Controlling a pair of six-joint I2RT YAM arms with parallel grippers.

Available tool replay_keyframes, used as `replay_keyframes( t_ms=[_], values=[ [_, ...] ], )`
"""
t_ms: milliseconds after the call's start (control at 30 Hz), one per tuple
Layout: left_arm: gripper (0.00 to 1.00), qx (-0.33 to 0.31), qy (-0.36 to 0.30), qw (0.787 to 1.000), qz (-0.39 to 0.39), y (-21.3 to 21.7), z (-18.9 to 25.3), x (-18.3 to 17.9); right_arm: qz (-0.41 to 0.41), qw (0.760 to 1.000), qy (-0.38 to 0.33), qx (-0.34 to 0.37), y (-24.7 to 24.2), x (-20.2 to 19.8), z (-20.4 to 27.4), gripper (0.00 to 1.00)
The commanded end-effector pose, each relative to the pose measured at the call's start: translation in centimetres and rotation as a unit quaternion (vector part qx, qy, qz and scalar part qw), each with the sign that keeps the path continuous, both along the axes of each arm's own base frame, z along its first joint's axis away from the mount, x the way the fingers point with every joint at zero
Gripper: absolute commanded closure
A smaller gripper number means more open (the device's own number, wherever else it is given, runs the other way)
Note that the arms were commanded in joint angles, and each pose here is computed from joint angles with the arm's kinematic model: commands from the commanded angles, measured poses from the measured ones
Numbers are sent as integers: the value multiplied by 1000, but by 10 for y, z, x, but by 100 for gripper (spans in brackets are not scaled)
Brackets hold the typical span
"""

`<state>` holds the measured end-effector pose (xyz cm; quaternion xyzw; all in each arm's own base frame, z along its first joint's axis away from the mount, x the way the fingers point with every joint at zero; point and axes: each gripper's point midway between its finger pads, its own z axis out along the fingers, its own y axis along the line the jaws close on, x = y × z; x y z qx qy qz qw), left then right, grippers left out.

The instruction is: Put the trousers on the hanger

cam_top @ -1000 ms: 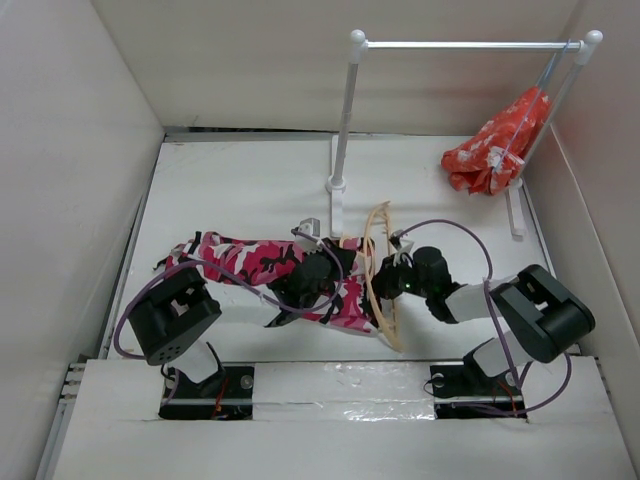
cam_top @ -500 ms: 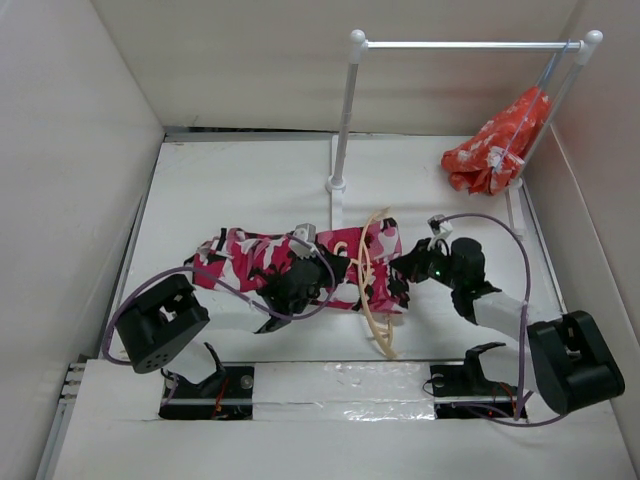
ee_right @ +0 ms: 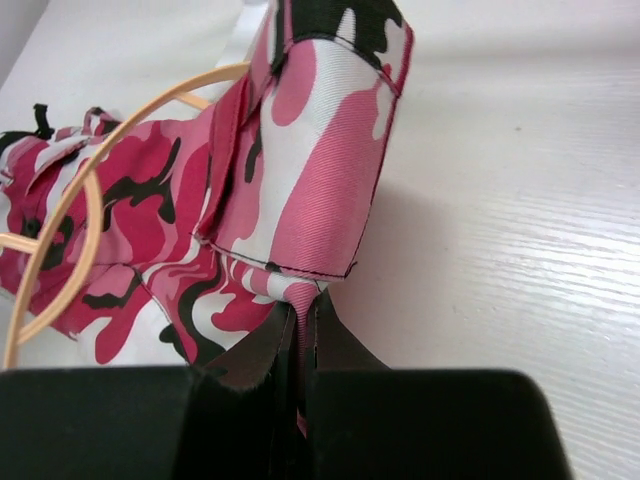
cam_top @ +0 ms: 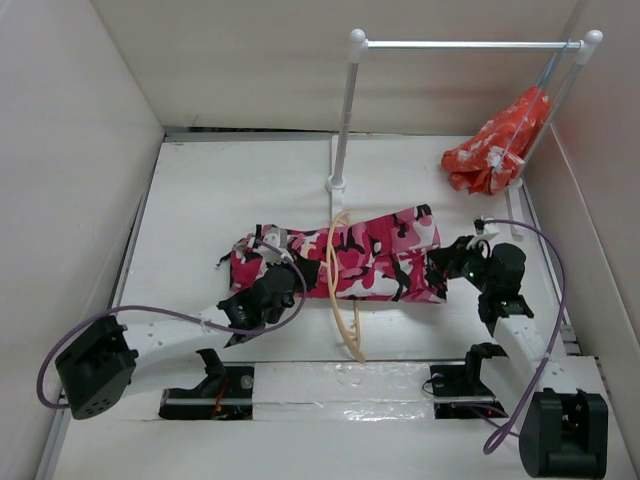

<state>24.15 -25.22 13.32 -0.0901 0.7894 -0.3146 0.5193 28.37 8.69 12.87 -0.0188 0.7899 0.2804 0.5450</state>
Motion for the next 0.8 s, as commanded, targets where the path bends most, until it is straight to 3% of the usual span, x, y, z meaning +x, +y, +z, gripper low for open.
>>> replay_keyframes(
  t_ms=[0, 233, 433, 767],
  values=[
    [100, 78, -8, 996, 33, 36, -8, 0, -27, 999, -27, -17, -14, 5, 9, 100],
    [100, 55, -44, 997, 30, 31, 26, 10, -9, 1000, 2, -15, -9, 0, -9, 100],
    [100, 89, -48, 994, 49, 26, 37, 24, -42, 999, 20, -24, -23, 0, -25, 100],
    [100, 39, -86, 995, 27, 9, 79, 28, -37, 999, 31, -18, -23, -2, -31, 100]
  ],
)
